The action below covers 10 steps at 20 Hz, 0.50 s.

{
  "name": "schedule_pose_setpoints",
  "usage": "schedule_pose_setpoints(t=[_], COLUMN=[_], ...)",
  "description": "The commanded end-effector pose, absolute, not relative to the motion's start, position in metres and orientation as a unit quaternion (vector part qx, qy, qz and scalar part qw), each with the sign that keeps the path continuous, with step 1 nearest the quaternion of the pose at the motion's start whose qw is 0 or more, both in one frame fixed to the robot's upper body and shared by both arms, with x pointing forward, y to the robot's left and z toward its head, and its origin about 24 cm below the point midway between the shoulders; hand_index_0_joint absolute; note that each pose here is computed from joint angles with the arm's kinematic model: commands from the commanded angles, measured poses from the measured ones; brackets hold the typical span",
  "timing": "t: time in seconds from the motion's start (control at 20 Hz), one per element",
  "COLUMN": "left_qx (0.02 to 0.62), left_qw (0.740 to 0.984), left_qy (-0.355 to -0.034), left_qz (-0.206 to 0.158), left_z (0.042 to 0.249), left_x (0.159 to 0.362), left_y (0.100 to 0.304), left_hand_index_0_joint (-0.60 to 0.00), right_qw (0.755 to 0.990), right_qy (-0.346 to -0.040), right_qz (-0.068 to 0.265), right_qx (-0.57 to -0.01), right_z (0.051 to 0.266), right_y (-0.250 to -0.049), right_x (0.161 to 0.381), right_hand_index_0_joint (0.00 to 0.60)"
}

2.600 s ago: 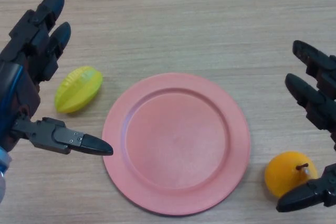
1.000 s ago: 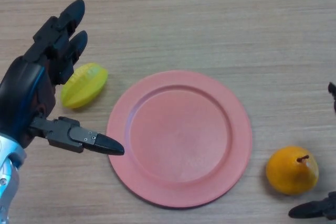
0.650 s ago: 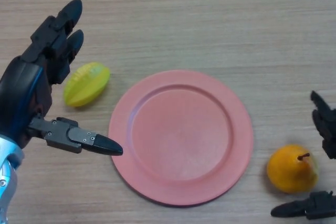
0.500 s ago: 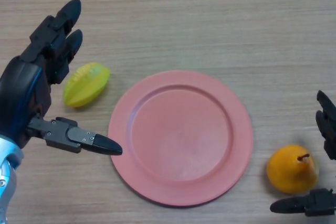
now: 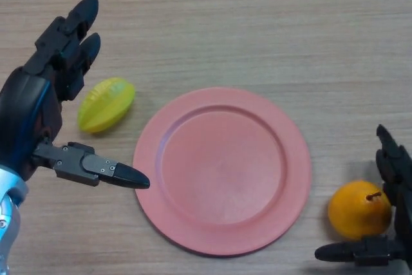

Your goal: Pick up the yellow pear and place it on the plate

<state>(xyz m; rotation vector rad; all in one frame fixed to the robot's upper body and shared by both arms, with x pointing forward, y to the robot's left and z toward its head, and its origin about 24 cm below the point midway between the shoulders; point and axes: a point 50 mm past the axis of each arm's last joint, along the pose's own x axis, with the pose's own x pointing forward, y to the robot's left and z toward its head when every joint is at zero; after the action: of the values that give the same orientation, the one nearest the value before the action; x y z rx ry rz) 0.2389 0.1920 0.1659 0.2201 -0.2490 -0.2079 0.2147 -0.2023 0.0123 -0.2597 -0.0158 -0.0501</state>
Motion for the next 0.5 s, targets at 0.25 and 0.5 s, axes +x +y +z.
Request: schedule_pose_setpoints(t=[0.25, 0.5], left_qx=[0.132, 0.124], left_qw=[0.956, 0.957], left_qy=[-0.256, -0.255], left_qz=[-0.055, -0.053], left_z=[0.205, 0.206], left_x=[0.228, 0.227], left_y=[0.205, 0.207], left_hand_index_0_joint=[0.0, 0.0], right_qw=[0.984, 0.983], right_qy=[-0.056, -0.046], right_qz=[-0.037, -0.037], right_qx=[-0.167, -0.175], right_z=[0.032, 0.053], right_y=[-0.208, -0.221], right_x=[0.212, 0.218], right_hand_index_0_joint=[0.449, 0.6])
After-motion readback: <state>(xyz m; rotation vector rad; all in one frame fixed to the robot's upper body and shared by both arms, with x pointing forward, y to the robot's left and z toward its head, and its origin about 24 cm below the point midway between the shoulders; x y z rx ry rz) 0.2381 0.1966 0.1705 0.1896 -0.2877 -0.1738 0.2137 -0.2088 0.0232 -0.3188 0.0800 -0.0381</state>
